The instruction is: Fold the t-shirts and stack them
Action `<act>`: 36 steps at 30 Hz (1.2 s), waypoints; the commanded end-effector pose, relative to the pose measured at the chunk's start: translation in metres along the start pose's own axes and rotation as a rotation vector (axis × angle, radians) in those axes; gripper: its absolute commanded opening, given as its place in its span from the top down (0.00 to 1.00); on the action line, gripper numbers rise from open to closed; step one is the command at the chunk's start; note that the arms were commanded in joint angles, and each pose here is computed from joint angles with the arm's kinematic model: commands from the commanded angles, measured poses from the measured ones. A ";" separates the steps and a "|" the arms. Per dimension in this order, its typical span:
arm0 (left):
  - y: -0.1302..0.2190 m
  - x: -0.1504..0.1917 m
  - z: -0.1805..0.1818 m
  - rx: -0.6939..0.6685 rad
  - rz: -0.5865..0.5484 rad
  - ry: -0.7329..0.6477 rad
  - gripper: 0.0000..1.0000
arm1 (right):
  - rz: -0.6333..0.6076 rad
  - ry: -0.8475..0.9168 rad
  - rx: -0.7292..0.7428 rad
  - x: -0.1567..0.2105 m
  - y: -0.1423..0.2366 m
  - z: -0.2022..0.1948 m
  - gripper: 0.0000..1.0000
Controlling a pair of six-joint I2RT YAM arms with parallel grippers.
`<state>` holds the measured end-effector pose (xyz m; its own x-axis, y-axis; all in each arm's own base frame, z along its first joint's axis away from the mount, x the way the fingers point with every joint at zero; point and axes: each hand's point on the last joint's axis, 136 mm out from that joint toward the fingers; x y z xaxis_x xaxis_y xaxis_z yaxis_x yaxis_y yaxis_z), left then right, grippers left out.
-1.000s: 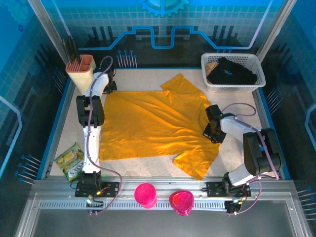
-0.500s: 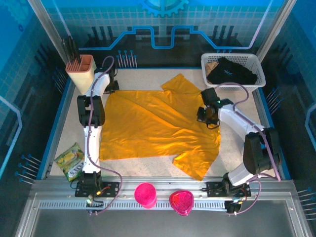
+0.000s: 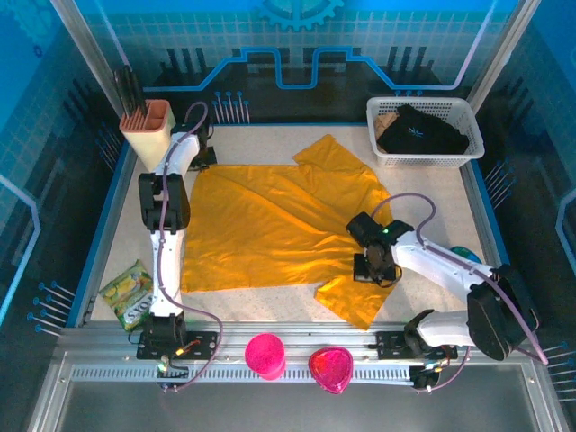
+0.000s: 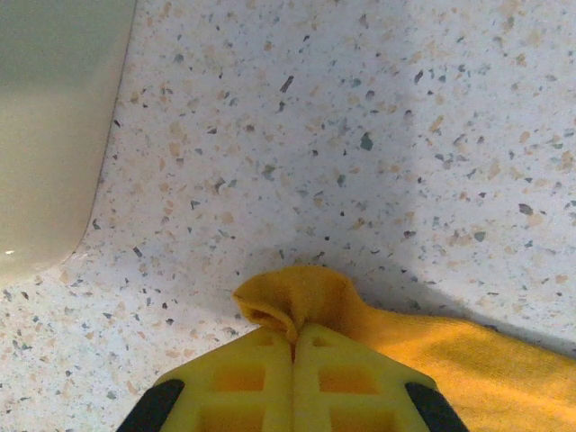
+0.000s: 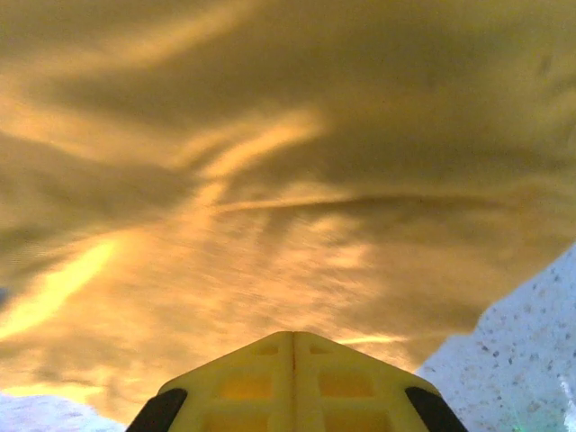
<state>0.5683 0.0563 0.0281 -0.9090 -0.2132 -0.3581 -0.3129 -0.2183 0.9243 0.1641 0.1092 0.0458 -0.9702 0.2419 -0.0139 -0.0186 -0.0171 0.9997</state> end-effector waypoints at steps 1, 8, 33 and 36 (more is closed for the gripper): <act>0.025 -0.010 0.003 0.004 -0.043 -0.006 1.00 | 0.034 -0.074 -0.014 0.002 -0.019 0.009 0.96; 0.030 -0.013 0.004 0.009 -0.058 -0.006 1.00 | 0.020 -0.079 0.090 -0.038 -0.047 0.015 1.00; 0.035 -0.021 0.007 0.016 -0.083 -0.003 1.00 | -0.265 0.073 -0.118 -0.153 0.083 0.065 0.75; 0.035 -0.020 0.005 0.027 -0.080 0.001 1.00 | -0.306 0.123 -0.155 -0.204 0.089 0.081 0.69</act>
<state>0.5684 0.0566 0.0349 -0.9072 -0.1981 -0.3712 -0.3283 -0.2184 0.9190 0.3505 0.1441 0.1438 -0.9214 0.2187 -0.3213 -0.3508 -0.1121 0.9297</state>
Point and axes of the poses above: each hand's point on the last joint's axis, 136 mm out from that joint toward the fingers, its own y axis back along the fingers, its own z axis along the line the jaws close on, x = y × z, and after that the axes turned 6 degrees about -y, right-handed
